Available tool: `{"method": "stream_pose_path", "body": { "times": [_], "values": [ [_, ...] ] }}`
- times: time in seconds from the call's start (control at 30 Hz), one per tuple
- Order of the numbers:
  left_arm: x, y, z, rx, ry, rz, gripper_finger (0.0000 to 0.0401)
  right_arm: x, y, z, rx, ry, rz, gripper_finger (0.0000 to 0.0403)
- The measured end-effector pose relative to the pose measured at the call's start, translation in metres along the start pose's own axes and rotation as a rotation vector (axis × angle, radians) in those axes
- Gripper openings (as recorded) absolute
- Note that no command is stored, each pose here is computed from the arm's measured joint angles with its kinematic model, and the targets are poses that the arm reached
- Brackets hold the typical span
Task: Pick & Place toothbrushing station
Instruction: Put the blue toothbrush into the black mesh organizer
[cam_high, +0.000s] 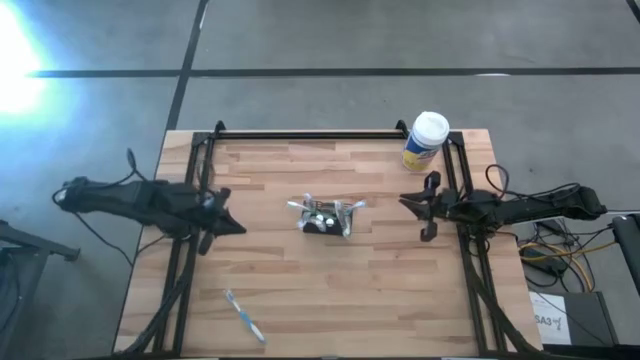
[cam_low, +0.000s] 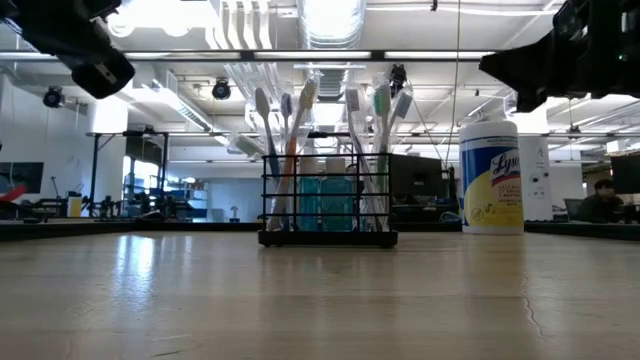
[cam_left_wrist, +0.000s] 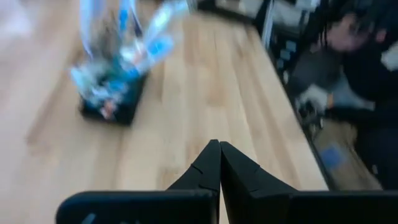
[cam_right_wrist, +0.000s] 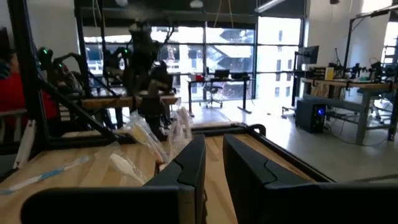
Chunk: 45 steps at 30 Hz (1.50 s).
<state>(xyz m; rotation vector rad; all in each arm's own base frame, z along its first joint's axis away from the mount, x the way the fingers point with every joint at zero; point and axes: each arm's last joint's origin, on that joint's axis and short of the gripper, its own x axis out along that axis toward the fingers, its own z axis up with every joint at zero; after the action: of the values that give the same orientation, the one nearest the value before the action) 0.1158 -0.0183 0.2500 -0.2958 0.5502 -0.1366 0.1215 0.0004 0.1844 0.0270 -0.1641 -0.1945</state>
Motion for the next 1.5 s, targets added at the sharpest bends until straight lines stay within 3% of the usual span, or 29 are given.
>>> {"method": "stream_pose_path", "body": {
  "times": [0.17,0.3,0.57,0.83,1.23,1.5],
  "values": [
    [0.015,-0.012,-0.01,0.048,0.149,0.001,0.0011,-0.001,0.002,0.009,-0.049,-0.098,0.066,0.0054],
    [0.025,-0.021,-0.016,0.032,0.199,0.028,0.0041,-0.002,0.003,0.016,-0.025,-0.168,0.096,0.0054],
    [0.046,-0.031,-0.03,0.018,0.307,0.037,0.015,-0.001,0.003,0.017,0.041,-0.172,0.104,0.0054],
    [0.063,-0.04,-0.039,0.114,0.415,0.001,0.0243,-0.001,0.003,0.017,0.044,-0.17,0.104,0.0054],
    [0.077,-0.088,-0.045,0.09,0.547,-0.166,0.025,-0.001,0.003,0.015,0.057,-0.153,0.105,0.0054],
    [0.088,-0.122,-0.065,0.149,0.648,-0.139,0.025,0.002,0.004,0.009,0.049,-0.102,0.105,0.0054]
  ]
}}
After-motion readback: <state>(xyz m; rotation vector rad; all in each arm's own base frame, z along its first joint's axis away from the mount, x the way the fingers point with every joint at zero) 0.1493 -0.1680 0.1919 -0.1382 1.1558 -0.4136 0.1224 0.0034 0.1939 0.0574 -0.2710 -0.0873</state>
